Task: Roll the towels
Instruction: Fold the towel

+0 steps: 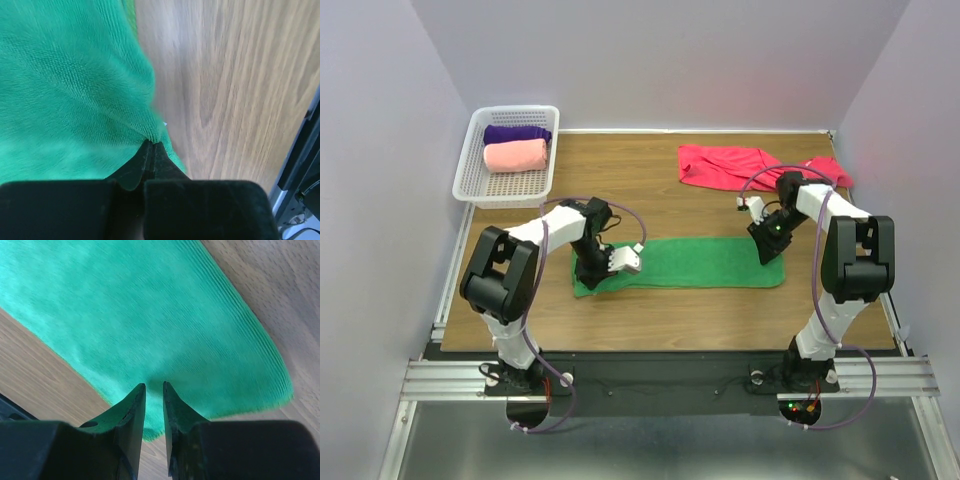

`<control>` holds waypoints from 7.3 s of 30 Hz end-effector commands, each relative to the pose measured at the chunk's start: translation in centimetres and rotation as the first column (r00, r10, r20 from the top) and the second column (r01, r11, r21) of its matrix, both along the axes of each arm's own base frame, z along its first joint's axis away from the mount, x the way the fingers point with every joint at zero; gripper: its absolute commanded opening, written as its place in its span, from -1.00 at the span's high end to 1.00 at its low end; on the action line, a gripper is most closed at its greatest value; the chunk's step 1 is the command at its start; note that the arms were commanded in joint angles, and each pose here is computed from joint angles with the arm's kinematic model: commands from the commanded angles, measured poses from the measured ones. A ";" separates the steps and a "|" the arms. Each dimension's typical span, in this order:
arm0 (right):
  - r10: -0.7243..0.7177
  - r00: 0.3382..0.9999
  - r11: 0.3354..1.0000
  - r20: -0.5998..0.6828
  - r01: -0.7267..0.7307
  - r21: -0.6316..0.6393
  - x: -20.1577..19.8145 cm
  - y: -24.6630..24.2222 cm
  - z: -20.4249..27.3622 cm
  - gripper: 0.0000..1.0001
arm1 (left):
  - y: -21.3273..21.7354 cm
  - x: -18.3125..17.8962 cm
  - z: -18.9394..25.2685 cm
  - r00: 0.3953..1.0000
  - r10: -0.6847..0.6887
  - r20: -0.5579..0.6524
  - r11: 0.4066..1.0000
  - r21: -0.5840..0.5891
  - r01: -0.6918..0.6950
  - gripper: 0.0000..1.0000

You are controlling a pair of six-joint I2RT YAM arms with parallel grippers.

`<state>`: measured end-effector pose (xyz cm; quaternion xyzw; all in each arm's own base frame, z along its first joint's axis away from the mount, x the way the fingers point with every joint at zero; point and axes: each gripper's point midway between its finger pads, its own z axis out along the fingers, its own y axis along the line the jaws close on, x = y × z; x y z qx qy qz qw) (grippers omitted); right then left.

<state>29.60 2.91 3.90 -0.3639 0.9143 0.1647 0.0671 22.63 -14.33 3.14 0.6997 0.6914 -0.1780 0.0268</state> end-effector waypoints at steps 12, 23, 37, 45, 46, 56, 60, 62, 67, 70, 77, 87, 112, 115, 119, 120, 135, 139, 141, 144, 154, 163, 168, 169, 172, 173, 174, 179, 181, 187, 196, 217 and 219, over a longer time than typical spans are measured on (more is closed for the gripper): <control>0.000 1.000 0.999 0.013 0.000 -0.039 0.4 -0.2 -1.0 0.49 | 0.5 4.1 6.0 0.973 0.127 0.195 0.991 -0.074 -0.114 0.14; 0.018 0.999 1.000 0.029 -0.018 0.020 0.3 3.0 1.0 0.48 | 6.1 13.2 7.0 0.759 0.620 0.200 0.784 -0.210 -0.585 0.14; 0.041 0.998 0.997 -0.047 -0.044 -0.057 -1.8 2.4 -2.3 0.49 | 5.0 10.8 3.6 0.663 0.739 -0.119 0.633 -0.214 -0.744 0.06; 0.042 0.998 0.997 -0.041 -0.045 -0.065 -1.7 2.2 -2.3 0.49 | 6.0 10.2 1.9 0.625 0.774 -0.103 0.606 -0.167 -0.778 0.03; 0.042 0.998 0.997 -0.044 -0.045 -0.065 -1.7 2.2 -2.4 0.49 | 6.0 10.1 1.8 0.624 0.775 -0.103 0.605 -0.166 -0.779 0.02; 0.048 0.998 0.995 -0.049 -0.052 -0.080 -1.7 2.0 -2.7 0.49 | 6.2 9.5 0.6 0.593 0.796 -0.123 0.578 -0.137 -0.804 -0.02; 0.049 0.998 0.995 -0.047 -0.053 -0.086 -1.7 1.8 -2.7 0.49 | 6.4 9.6 1.0 0.576 0.808 -0.126 0.559 -0.143 -0.816 -0.02; 0.051 0.998 0.994 -0.045 -0.055 -0.090 -1.6 1.8 -2.6 0.49 | 6.5 9.5 1.0 0.575 0.808 -0.130 0.559 -0.137 -0.818 -0.02; 0.054 0.998 0.994 -0.041 -0.057 -0.093 -1.5 1.7 -2.5 0.49 | 6.9 9.2 0.7 0.545 0.825 -0.146 0.534 -0.114 -0.838 -0.01; 0.056 0.998 0.994 -0.040 -0.060 -0.095 -1.5 1.7 -2.6 0.49 | 6.8 9.2 1.0 0.541 0.825 -0.164 0.527 -0.123 -0.841 -0.01; 0.062 0.997 0.992 -0.045 -0.067 -0.104 -1.6 1.5 -2.8 0.49 | 5.5 8.7 0.6 0.532 0.809 -0.250 0.516 -0.131 -0.847 0.09; 0.070 0.996 0.990 -0.053 -0.075 -0.119 -1.6 1.2 -3.2 0.51 | 5.6 10.1 1.1 0.527 0.822 -0.219 0.502 -0.161 -0.850 0.73; 0.074 0.995 0.982 -0.060 -0.083 -0.167 -1.8 0.3 -4.0 0.52 | 8.7 14.3 3.8 0.470 0.868 -0.158 0.428 -0.242 -0.871 1.00; 0.072 0.996 0.982 -0.060 -0.081 -0.171 -1.8 0.2 -4.0 0.52 | 8.8 14.3 2.9 0.465 0.871 -0.160 0.426 -0.224 -0.876 1.00; 0.074 0.996 0.982 -0.056 -0.082 -0.171 -1.7 0.3 -3.9 0.52 | 9.2 14.8 2.0 0.437 0.889 -0.135 0.403 -0.220 -0.888 0.93; 0.074 0.996 0.982 -0.056 -0.082 -0.169 -1.7 0.3 -3.9 0.52 | 9.2 14.9 1.8 0.434 0.891 -0.134 0.399 -0.222 -0.889 0.89; 0.031 0.988 0.997 0.153 -0.042 0.064 3.7 4.8 6.2 0.44 | 12.4 15.1 8.2 0.405 0.907 0.113 0.420 -0.255 -0.871 -0.51; -0.004 0.986 0.996 0.169 -0.011 0.086 5.3 5.3 7.1 0.42 | 10.7 13.8 10.3 0.475 0.848 0.235 0.526 -0.265 -0.808 -0.97; 0.004 0.988 0.998 0.152 -0.014 0.063 6.0 5.1 5.9 0.45 | 8.2 12.2 9.5 0.529 0.813 0.241 0.578 -0.227 -0.784 -0.97; 0.011 0.993 1.000 0.119 -0.014 0.027 6.4 4.7 3.9 0.49 | 4.8 9.7 7.3 0.599 0.776 0.197 0.629 -0.179 -0.756 -0.97; 0.079 0.997 0.990 0.011 -0.077 -0.122 2.1 1.8 -2.2 0.65 | 0.9 7.6 0.7 0.587 0.804 0.099 0.591 -0.018 -0.807 -0.76; 0.160 0.982 0.978 -0.100 -0.171 -0.123 -4.3 2.8 -4.3 0.69 | -1.0 17.6 -1.0 0.500 0.843 0.199 0.523 -0.084 -0.848 -0.73; 0.250 0.958 0.963 -0.138 -0.261 -0.068 -7.2 7.0 -4.0 0.66 | -2.5 25.5 0.1 0.463 0.855 0.235 0.507 -0.191 -0.840 -0.73; 0.294 0.944 0.951 -0.149 -0.305 -0.055 -8.1 8.6 -4.0 0.65 | -2.8 26.4 -0.9 0.473 0.854 0.218 0.512 -0.190 -0.838 -0.75; 0.326 0.931 0.945 -0.162 -0.328 0.014 -9.2 12.7 -3.4 0.64 | -3.3 30.5 2.0 0.445 0.878 0.177 0.479 -0.305 -0.823 -0.84; 0.334 0.928 0.942 -0.167 -0.335 0.028 -9.5 13.5 -3.3 0.63 | -3.4 32.0 4.2 0.432 0.886 0.167 0.463 -0.366 -0.808 -0.87; 0.341 0.925 0.940 -0.170 -0.338 0.043 -9.7 14.3 -3.2 0.63 | -3.4 32.5 5.4 0.431 0.891 0.146 0.452 -0.396 -0.799 -0.90; 0.373 0.906 0.927 -0.199 -0.357 0.115 -10.8 18.7 -3.3 0.60 | -3.1 33.0 14.5 0.452 0.885 0.113 0.433 -0.558 -0.708 -0.97; 0.405 0.893 0.914 -0.199 -0.387 0.123 -11.7 19.9 -3.4 0.60 | -1.8 32.2 17.5 0.429 0.891 0.145 0.427 -0.584 -0.690 -0.97; 0.454 0.864 0.887 -0.218 -0.415 0.203 -13.9 25.0 -3.8 0.59 | 2.0 28.2 18.2 0.377 0.917 0.130 0.383 -0.545 -0.746 -0.97; 0.435 0.881 0.854 -0.185 -0.339 0.394 -11.4 36.2 -1.6 0.50 | 3.2 22.9 24.3 0.384 0.923 0.010 0.275 -0.715 -0.643 -0.97; 0.044 0.994 0.923 0.102 -0.080 0.376 5.8 32.3 5.1 0.11 | 1.2 6.8 18.9 0.745 0.489 0.455 0.809 -0.557 -0.191 -0.86; 0.014 0.993 0.937 0.120 -0.055 0.345 7.3 32.5 4.2 0.15 | 0.4 6.0 17.9 0.751 0.438 0.494 0.843 -0.515 -0.153 -0.83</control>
